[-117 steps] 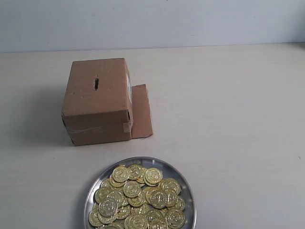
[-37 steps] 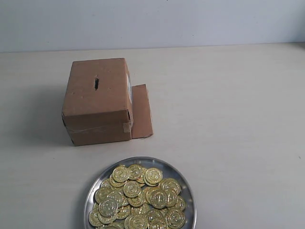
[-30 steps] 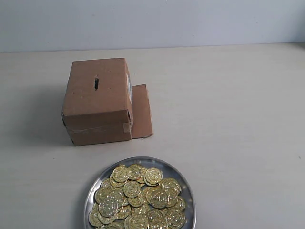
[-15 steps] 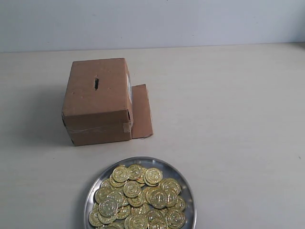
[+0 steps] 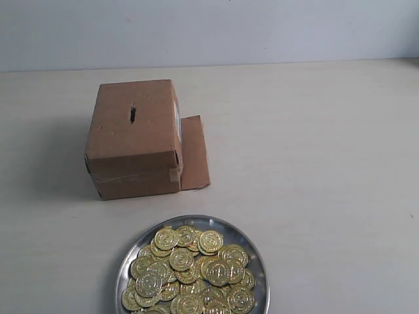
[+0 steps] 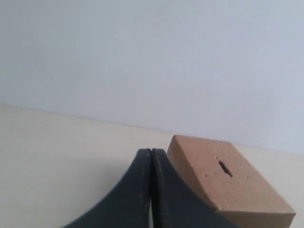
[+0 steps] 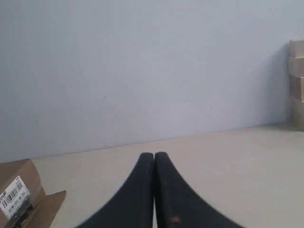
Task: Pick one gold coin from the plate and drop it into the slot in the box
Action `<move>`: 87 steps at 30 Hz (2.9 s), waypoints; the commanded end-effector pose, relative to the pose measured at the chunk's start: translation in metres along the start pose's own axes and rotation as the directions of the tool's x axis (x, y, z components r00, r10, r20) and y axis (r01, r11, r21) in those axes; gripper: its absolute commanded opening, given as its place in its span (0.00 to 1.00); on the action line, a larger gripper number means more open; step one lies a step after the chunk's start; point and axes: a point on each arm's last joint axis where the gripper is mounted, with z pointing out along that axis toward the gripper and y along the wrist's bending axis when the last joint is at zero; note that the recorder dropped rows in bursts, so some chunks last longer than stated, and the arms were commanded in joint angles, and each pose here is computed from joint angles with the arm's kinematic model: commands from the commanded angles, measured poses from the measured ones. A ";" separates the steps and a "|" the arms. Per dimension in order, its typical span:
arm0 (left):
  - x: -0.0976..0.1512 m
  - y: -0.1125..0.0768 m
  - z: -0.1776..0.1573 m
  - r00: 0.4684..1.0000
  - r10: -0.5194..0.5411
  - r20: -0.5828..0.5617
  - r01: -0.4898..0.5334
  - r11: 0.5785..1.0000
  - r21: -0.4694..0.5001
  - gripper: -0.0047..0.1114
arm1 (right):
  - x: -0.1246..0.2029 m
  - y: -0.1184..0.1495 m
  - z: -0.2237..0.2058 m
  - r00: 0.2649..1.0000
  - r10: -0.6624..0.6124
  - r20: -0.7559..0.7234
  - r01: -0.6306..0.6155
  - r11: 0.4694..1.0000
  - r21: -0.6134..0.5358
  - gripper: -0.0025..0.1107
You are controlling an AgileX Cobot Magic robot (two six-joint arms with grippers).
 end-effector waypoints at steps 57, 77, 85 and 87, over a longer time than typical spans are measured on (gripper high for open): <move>-0.003 -0.046 0.014 0.939 -0.095 -0.330 0.226 0.894 0.386 0.04 | -0.092 0.110 0.133 0.552 -0.519 -0.653 -0.179 0.691 -0.700 0.02; -0.003 -0.047 0.013 0.939 -0.091 -0.332 0.226 0.892 0.393 0.04 | 0.018 0.176 0.145 0.133 -0.855 -0.501 0.015 0.507 -0.862 0.02; -0.003 -0.047 0.013 0.941 -0.082 -0.330 0.217 0.891 0.399 0.04 | 0.041 0.209 0.129 0.140 -0.953 -0.269 0.028 0.275 -0.961 0.10; -0.003 -0.047 0.013 0.943 -0.071 -0.325 0.206 0.892 0.403 0.04 | 0.047 0.215 0.125 0.134 -0.970 -0.202 0.029 0.208 -0.978 0.14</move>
